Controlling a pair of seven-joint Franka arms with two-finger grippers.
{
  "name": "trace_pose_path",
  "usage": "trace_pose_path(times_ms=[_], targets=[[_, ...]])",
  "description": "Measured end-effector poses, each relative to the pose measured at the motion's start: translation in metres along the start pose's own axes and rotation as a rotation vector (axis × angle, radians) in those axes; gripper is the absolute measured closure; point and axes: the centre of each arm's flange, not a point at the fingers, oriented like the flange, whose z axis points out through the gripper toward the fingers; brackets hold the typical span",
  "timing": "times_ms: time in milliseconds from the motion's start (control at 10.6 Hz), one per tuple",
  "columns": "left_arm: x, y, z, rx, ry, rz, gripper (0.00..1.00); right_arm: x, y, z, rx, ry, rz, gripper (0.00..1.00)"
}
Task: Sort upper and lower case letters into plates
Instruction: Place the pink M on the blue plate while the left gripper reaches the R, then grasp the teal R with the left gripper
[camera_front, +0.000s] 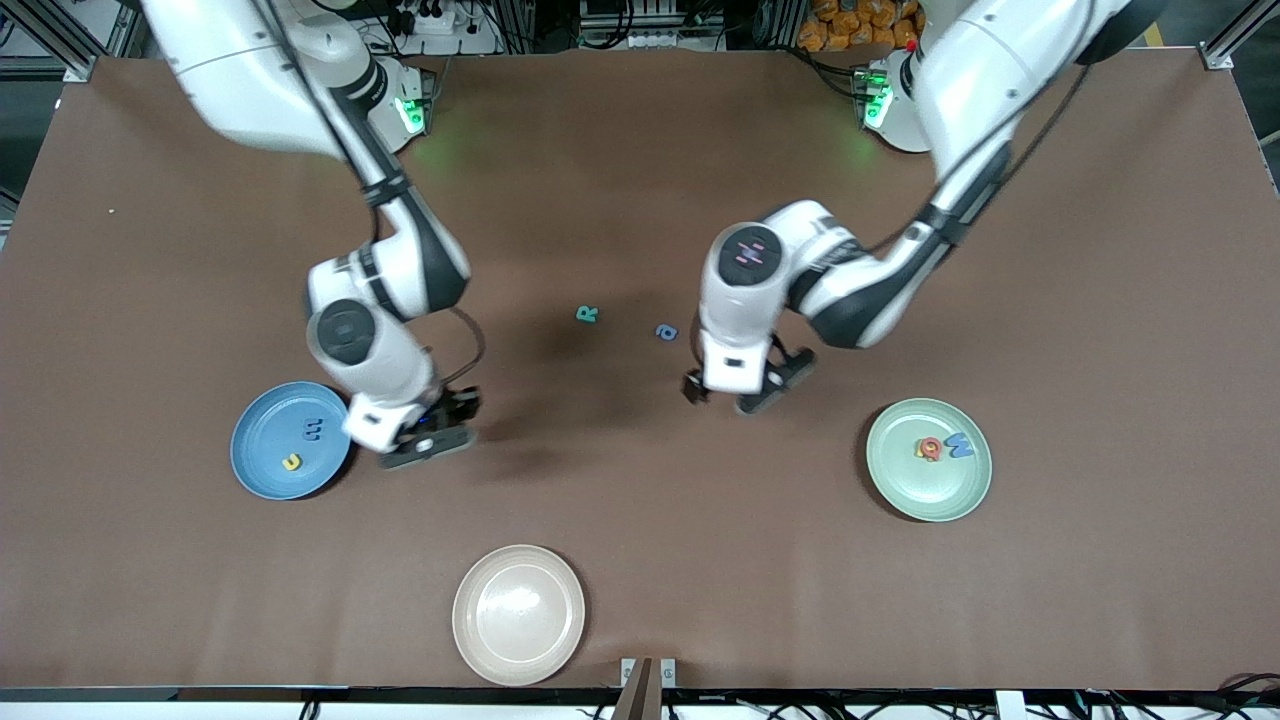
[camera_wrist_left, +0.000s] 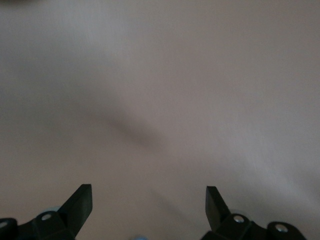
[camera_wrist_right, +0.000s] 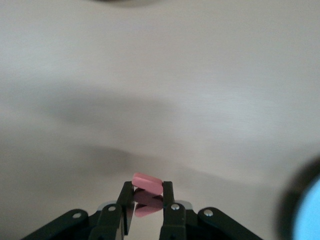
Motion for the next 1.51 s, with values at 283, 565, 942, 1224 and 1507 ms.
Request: trace_pose_path(times_ms=[283,565,942,1224,1507], targets=[[-0.071,0.018,0.011,0.0,-0.029,-0.167,0.0,-0.006,0.096,0.004,-0.009,-0.009,0.133,0.73],[-0.128,0.035,0.047,0.022,-0.018,-0.291,0.0,-0.018,0.139,0.008,-0.025,-0.051,0.188,0.73],[-0.16,0.05,0.062,0.057,-0.073,-0.402,0.0,-0.04,0.204,0.007,-0.111,-0.123,0.209,0.73],[-0.172,0.056,0.059,0.055,-0.095,-0.482,0.0,-0.054,0.242,0.008,-0.106,-0.146,0.205,0.71],[-0.184,0.058,0.075,0.058,-0.102,-0.531,0.0,-0.057,0.25,0.008,-0.105,-0.147,0.217,0.34]])
